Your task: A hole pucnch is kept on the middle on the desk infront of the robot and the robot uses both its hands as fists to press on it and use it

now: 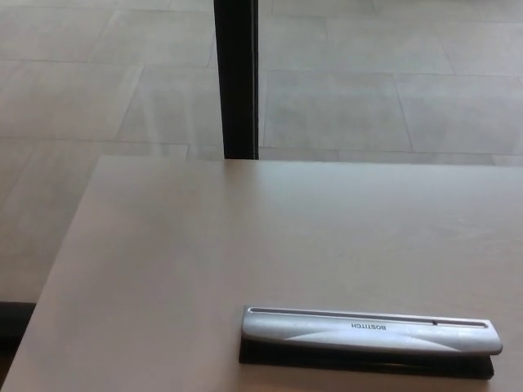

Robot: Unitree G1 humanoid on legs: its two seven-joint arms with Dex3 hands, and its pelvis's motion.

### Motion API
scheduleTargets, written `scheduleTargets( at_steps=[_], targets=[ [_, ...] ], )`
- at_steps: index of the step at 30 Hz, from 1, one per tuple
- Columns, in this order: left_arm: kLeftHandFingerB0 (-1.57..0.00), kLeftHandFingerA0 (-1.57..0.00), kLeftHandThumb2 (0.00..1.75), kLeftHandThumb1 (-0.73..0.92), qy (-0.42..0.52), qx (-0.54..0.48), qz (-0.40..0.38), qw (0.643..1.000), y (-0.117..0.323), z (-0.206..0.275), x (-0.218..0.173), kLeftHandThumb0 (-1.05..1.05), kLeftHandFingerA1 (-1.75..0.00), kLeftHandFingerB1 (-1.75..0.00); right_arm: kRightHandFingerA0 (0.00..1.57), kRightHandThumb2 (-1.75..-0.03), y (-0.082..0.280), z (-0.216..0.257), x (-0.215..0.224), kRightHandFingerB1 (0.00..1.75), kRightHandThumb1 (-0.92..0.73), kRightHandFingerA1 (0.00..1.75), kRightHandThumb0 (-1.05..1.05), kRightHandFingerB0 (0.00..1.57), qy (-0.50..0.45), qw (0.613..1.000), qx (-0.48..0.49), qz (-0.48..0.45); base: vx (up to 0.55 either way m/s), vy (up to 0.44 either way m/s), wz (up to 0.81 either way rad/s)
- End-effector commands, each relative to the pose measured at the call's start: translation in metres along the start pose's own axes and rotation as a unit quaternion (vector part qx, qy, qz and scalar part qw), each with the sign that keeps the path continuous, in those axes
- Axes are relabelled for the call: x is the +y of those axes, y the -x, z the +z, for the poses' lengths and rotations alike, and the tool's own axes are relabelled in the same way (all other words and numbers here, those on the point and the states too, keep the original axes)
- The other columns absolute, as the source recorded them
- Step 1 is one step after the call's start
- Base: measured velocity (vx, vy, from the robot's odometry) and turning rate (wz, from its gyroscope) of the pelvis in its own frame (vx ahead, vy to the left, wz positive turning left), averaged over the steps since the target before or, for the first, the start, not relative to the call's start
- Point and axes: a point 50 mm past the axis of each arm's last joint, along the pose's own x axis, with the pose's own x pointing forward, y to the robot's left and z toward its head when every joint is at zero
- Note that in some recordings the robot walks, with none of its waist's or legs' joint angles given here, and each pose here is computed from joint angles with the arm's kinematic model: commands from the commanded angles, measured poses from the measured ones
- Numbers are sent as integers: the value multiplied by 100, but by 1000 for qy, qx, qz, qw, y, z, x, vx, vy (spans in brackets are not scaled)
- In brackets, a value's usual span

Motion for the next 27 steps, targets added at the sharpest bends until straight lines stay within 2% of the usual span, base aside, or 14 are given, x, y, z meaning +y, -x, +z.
scheduleTargets(
  at_steps=[1,2,5,7,8,9,11,12,15,17,18,23,24,27],
  targets=[
    [-69,-88,101,68,198,-173,-176,949,46,136,-113,-16,-175,-137,152,-116,33,109,97,119,-44,153,-79,114,-150,947,-203,200,0,0,0],
    [-72,-90,112,63,200,-184,-220,937,57,142,-128,-15,-175,-138,133,-99,52,116,113,114,-48,155,-85,117,-165,933,-213,236,0,0,0],
    [-76,-92,111,60,219,-176,-273,920,75,145,-152,-17,-175,-131,130,-102,83,119,132,109,-51,156,-76,109,-184,907,-219,308,0,0,0],
    [-73,-94,114,60,211,-174,-306,912,87,142,-164,-21,-175,-140,118,-111,99,116,138,121,-52,172,-62,95,-176,899,-215,338,0,0,0],
    [-75,-93,111,58,202,-174,-335,904,97,139,-172,-23,-175,-139,119,-113,109,111,140,127,-53,175,-58,91,-165,889,-218,368,0,0,0],
    [-78,-93,104,59,206,-158,-363,895,110,133,-183,-29,-175,-136,132,-109,123,103,145,128,-51,165,-48,92,-152,886,-210,384,0,0,0],
    [-78,-93,104,59,209,-142,-391,885,122,128,-190,-29,-175,-136,132,-109,136,96,149,128,-51,165,-48,92,-149,884,-196,398,0,0,0],
    [-76,-93,110,58,215,-128,-409,878,129,125,-195,-27,-175,-134,110,-107,143,92,151,141,-57,175,-43,82,-145,882,-187,408,0,0,0],
    [-74,-92,99,69,184,-103,-457,864,149,103,-210,-27,-175,-147,107,-110,165,70,158,148,-63,175,-31,75,-129,871,-163,445,0,0,0],
    [-72,-92,102,70,178,-79,-471,860,162,89,-220,-28,-175,-153,109,-113,173,53,159,141,-63,175,-31,81,-116,866,-145,464,0,0,0],
    [-65,-96,101,69,180,-60,-482,855,168,83,-224,-29,-175,-173,108,-111,176,47,160,141,-63,175,-32,81,-109,863,-139,473,0,0,0],
    [-70,-100,105,65,174,-15,-522,835,191,62,-234,-33,-175,-174,110,-107,184,23,159,140,-61,175,-35,82,-98,860,-80,494,0,0,0],
    [-69,-99,102,65,166,-6,-523,836,195,60,-235,-36,-175,-174,110,-105,185,20,159,150,-63,175,-36,73,-95,856,-75,503,0,0,0],
    [-66,-97,107,69,168,60,-516,837,212,36,-242,-30,-175,-175,110,-106,192,4,159,136,-62,175,-33,79,-87,855,-33,511,0,0,0]
  ],
)
